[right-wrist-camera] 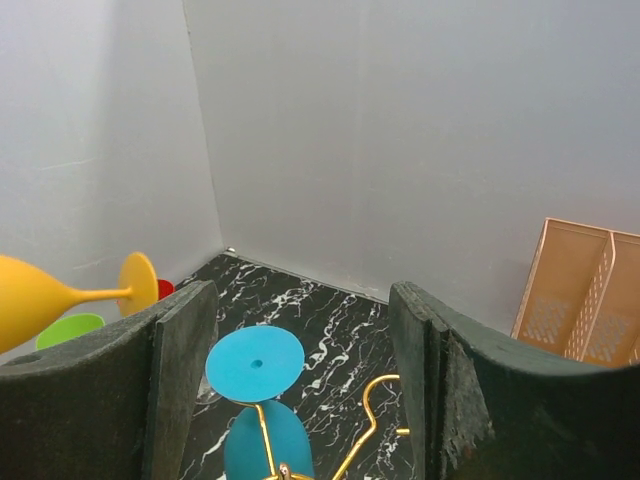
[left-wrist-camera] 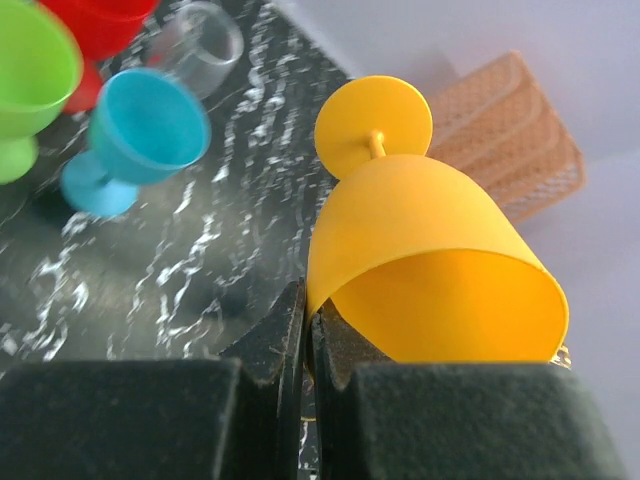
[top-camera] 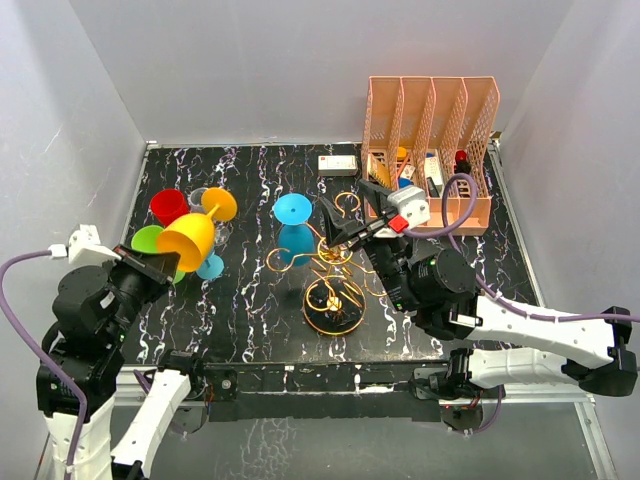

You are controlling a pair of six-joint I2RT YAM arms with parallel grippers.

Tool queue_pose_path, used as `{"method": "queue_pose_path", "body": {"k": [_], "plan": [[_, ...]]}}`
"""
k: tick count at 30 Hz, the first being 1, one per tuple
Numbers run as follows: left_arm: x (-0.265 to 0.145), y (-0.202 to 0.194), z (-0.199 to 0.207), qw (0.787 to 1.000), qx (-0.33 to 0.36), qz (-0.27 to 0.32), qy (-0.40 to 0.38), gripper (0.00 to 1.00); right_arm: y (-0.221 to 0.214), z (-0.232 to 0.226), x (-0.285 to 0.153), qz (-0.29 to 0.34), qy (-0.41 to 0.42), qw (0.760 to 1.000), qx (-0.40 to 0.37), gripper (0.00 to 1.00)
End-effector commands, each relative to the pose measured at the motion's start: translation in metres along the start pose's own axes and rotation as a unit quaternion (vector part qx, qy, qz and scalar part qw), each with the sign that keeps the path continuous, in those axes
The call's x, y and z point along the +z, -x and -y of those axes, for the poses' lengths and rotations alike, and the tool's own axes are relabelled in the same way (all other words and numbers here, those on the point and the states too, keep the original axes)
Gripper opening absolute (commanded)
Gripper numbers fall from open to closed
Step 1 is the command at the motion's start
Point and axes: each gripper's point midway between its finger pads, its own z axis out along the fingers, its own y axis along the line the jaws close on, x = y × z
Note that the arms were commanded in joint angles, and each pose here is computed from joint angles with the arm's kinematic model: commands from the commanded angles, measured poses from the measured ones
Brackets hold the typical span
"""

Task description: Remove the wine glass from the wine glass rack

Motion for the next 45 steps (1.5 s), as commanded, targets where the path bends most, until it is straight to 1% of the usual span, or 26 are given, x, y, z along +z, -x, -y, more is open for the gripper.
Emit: {"method": "queue_pose_path", "body": {"k": [1, 5, 9, 12, 15, 17, 20, 22, 23, 25, 30, 35, 38, 39, 40, 41, 43, 45], "plan": [[-0.013, -0.022, -0.055, 0.989, -0.034, -0.028, 0.138, 0.00, 0.013, 0.010, 0.000, 0.024, -0.015, 1.000, 0.013, 0.75], [-0.025, -0.052, -0.087, 0.979, -0.051, -0.062, 0.190, 0.00, 0.013, 0.009, 0.001, 0.026, -0.012, 0.999, 0.013, 0.75], [-0.035, -0.076, -0.119, 0.958, -0.062, -0.091, 0.263, 0.00, 0.012, 0.009, 0.001, 0.026, -0.011, 1.000, 0.012, 0.75], [-0.031, -0.086, -0.131, 0.946, -0.052, -0.117, 0.299, 0.00, 0.007, 0.008, 0.000, 0.022, -0.011, 1.000, 0.010, 0.75], [-0.017, -0.097, -0.136, 0.933, -0.036, -0.159, 0.321, 0.00, 0.005, 0.008, -0.001, 0.020, -0.011, 1.000, 0.011, 0.75], [-0.011, -0.104, -0.143, 0.918, -0.031, -0.186, 0.350, 0.00, 0.003, 0.009, -0.002, 0.019, -0.011, 1.000, 0.012, 0.75], [-0.006, -0.112, -0.157, 0.881, -0.021, -0.223, 0.417, 0.00, 0.003, 0.012, -0.004, 0.018, -0.013, 1.000, 0.013, 0.75], [-0.005, -0.107, -0.164, 0.861, -0.013, -0.223, 0.456, 0.00, 0.004, 0.014, -0.005, 0.016, -0.014, 1.000, 0.013, 0.75], [-0.002, -0.105, -0.166, 0.856, -0.010, -0.220, 0.468, 0.00, 0.004, 0.016, -0.007, 0.015, -0.016, 1.000, 0.013, 0.75], [0.003, -0.096, -0.168, 0.852, -0.004, -0.202, 0.482, 0.00, 0.002, 0.018, -0.008, 0.012, -0.018, 1.000, 0.010, 0.75], [0.015, -0.069, -0.171, 0.854, 0.017, -0.144, 0.500, 0.00, -0.003, 0.024, -0.009, -0.003, -0.031, 0.999, -0.011, 0.76], [0.027, -0.053, -0.170, 0.846, 0.038, -0.129, 0.516, 0.00, 0.001, 0.025, -0.008, -0.008, -0.031, 0.999, -0.024, 0.77], [0.036, -0.045, -0.168, 0.850, 0.032, -0.123, 0.512, 0.00, 0.000, 0.026, -0.005, -0.022, -0.039, 0.998, -0.034, 0.78], [0.039, -0.044, -0.168, 0.851, 0.027, -0.125, 0.509, 0.00, 0.000, 0.026, -0.005, -0.023, -0.040, 0.998, -0.039, 0.81], [0.043, -0.046, -0.168, 0.853, 0.020, -0.134, 0.505, 0.00, -0.001, 0.027, -0.004, -0.025, -0.044, 0.998, -0.042, 0.87], [0.046, -0.047, -0.169, 0.853, 0.010, -0.143, 0.502, 0.00, -0.001, 0.032, -0.002, -0.027, -0.066, 0.997, -0.041, 0.95], [0.049, -0.050, -0.173, 0.851, -0.003, -0.158, 0.501, 0.00, -0.001, 0.041, 0.001, -0.037, -0.113, 0.992, -0.032, 0.97], [0.049, -0.049, -0.176, 0.848, -0.009, -0.161, 0.505, 0.00, -0.002, 0.045, 0.004, -0.047, -0.137, 0.989, -0.038, 0.98]]}}
